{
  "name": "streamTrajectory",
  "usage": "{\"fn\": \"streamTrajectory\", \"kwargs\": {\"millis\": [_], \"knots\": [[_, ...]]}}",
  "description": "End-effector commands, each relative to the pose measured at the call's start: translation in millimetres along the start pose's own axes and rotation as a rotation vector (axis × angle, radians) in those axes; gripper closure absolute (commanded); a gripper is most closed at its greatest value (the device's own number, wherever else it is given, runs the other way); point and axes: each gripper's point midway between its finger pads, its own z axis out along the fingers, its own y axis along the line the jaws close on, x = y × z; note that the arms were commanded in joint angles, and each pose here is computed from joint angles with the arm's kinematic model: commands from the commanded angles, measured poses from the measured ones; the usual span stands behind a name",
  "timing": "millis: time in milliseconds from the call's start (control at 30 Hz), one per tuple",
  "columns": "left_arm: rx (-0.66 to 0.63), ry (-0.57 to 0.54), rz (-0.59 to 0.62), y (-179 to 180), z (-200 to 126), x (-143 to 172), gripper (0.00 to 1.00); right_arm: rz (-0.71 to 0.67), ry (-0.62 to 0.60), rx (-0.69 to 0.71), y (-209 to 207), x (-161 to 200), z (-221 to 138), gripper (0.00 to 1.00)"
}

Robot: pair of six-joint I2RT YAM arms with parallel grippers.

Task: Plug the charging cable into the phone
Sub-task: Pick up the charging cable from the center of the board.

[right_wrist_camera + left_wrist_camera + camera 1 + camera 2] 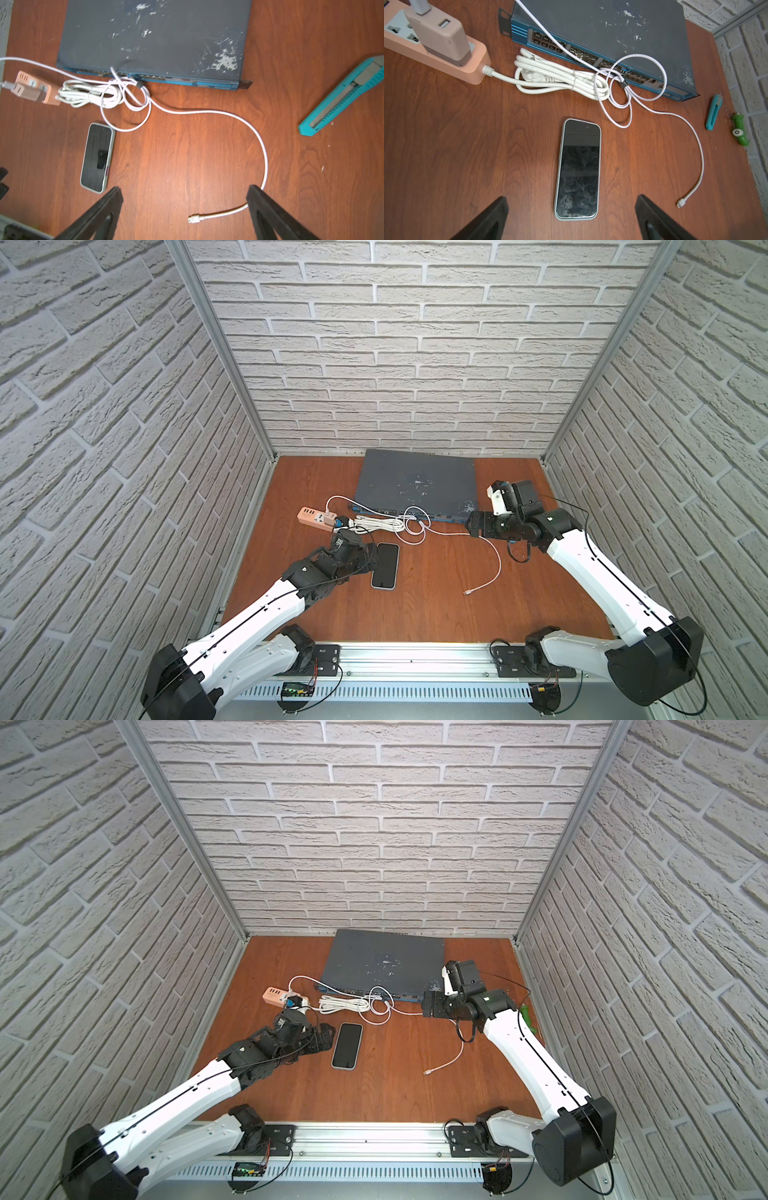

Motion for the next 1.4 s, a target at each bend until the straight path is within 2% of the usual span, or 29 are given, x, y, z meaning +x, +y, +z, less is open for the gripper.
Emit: {"fn": "streamTrajectory", "kwargs": {"millis": [0,333,767,1033,1167,1367], "knots": [[-0.017,-0.008,-0.005,4.7,-2.1,1.9,0.02,-0.057,0.015,-0.037,11.6,10.4,-14.6,0.04],[-0.032,-0.024,0.001,2.8,-2.9,4.7,0.02,-0.096,0.080,-0.082,19.2,43.6,-3.9,0.06],[-0.075,0.027,0.117,-23.3,16.0,19.3,0.02,0.112,0.108,0.227,-51.7,96.4,16.6,0.15],[-0.080,0.045,0.180,-37.5,21.2,20.7,0.02,0.254,0.173,0.300,-70.8,131.3,51.1,0.22],[-0.112,0.031,0.174,-31.6,18.9,18.1,0.02,0.271,0.198,0.331,-73.5,133.6,64.3,0.29],[-0.146,0.009,0.166,-23.2,13.9,14.7,0.02,0.327,0.181,0.367,-78.6,132.4,79.3,0.31]]}}
